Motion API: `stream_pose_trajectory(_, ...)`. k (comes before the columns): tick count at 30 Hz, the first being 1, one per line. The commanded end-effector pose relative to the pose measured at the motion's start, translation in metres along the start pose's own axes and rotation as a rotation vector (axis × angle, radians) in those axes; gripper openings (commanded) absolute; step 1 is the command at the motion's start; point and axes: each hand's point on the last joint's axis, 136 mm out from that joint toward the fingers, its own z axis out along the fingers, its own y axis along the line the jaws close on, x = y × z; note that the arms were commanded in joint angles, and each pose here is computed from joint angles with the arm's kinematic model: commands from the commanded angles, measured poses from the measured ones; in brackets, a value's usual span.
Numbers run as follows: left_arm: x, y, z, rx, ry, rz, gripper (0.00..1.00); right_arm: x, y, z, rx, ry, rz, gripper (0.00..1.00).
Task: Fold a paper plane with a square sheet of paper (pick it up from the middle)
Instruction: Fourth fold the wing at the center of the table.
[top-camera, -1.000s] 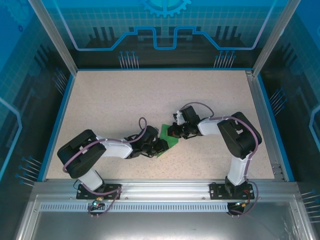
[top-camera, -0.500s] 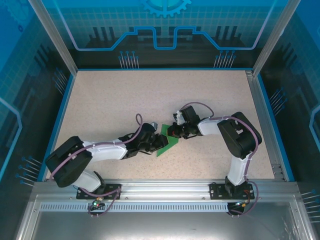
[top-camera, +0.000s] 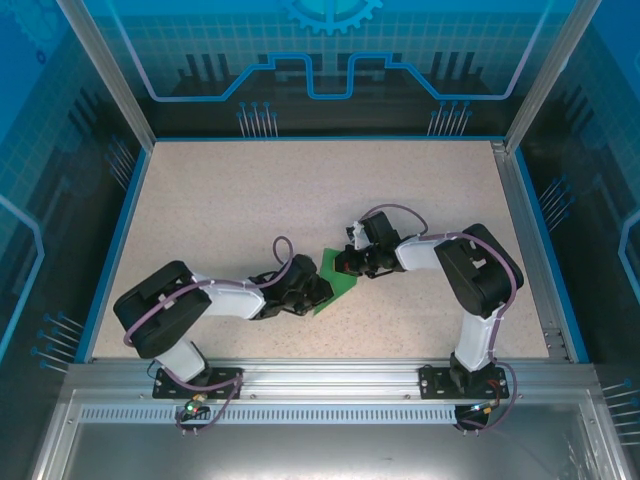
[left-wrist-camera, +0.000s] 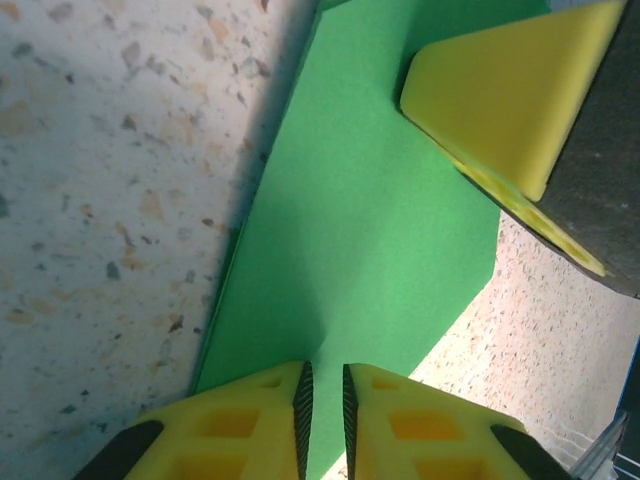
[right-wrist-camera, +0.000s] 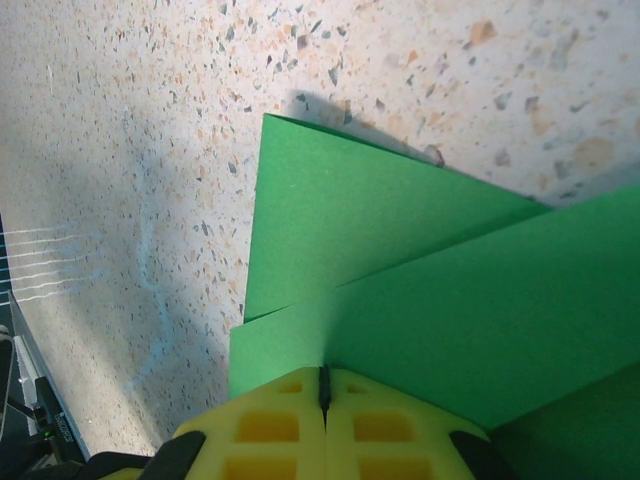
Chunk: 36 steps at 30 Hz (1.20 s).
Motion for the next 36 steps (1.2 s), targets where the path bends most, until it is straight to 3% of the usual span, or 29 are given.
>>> stream_pose_trajectory(1,0.05,0.067,-0.004,-0.223,0.13,-0.016,0.22,0.031,-0.059,0.006,0.223,0.07,0.093,0.04)
stream_pose_trajectory(15,0.067,0.1,-0.018,-0.304,0.136,-0.017,0.21,0.028,-0.062,0.006,0.242,0.073,0.093,0.04)
stream_pose_trajectory(22,0.069,0.099,-0.032,-0.299,0.138,0.009,0.21,0.028,-0.063,0.007,0.244,0.074,0.095,0.04)
stream_pose_trajectory(26,0.062,0.085,-0.043,-0.254,0.101,0.02,0.22,0.029,-0.061,0.007,0.235,0.074,0.103,0.04)
stream_pose_trajectory(36,0.02,0.002,-0.062,-0.035,-0.024,0.088,0.24,0.03,-0.056,0.005,0.211,0.061,0.123,0.05)
